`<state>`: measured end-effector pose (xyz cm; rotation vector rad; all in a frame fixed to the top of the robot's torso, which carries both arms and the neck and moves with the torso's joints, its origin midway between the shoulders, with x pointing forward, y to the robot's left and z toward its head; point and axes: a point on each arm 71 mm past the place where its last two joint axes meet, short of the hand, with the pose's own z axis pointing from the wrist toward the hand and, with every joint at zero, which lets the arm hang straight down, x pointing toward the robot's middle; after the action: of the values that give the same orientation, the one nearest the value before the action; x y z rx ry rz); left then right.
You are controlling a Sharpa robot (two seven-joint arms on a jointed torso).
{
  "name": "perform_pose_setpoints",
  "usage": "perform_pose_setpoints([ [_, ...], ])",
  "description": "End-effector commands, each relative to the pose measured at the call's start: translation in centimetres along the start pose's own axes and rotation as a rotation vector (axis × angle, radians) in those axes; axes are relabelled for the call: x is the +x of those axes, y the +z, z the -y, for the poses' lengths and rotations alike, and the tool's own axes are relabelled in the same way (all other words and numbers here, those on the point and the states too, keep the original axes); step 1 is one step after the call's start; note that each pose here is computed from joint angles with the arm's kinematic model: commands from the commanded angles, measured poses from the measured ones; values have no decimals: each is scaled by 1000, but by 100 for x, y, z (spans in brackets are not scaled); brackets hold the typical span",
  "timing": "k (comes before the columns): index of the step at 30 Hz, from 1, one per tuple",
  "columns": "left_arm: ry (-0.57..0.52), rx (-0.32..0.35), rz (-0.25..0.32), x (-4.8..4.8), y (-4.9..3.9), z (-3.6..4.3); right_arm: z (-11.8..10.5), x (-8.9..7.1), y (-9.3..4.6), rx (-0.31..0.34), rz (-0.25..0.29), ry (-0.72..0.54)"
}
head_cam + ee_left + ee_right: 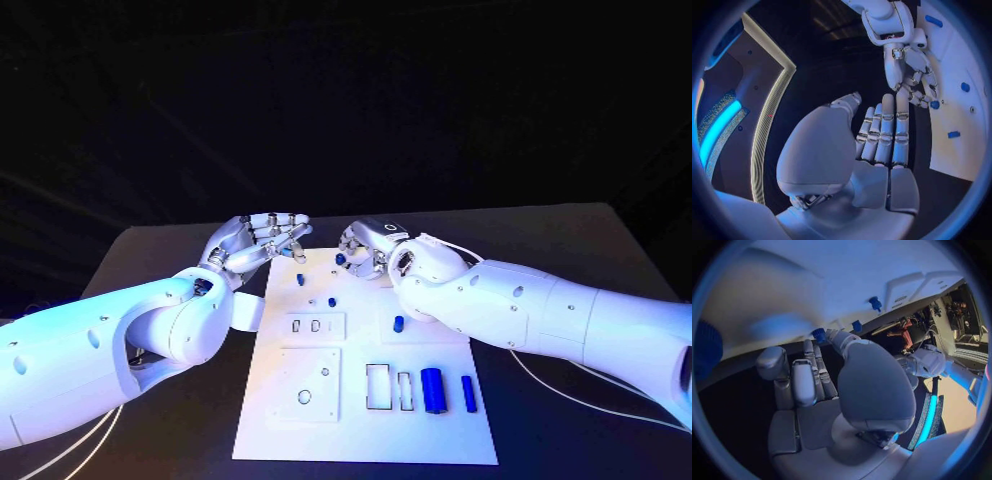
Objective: Assemble the parts on the task board
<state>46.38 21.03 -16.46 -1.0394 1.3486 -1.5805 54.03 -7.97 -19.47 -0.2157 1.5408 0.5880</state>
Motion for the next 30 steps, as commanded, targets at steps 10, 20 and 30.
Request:
perform_pose_setpoints([
  [10,-12,11,-12,-74,15,5,258,-481,-418,7,78,170],
  [20,-11,15,-13,-130,-14,17,772,-660,-749,134,15,293],
  [30,-12,15,-19,-125,-36,26,1052,-639,-786,229,-51,206],
])
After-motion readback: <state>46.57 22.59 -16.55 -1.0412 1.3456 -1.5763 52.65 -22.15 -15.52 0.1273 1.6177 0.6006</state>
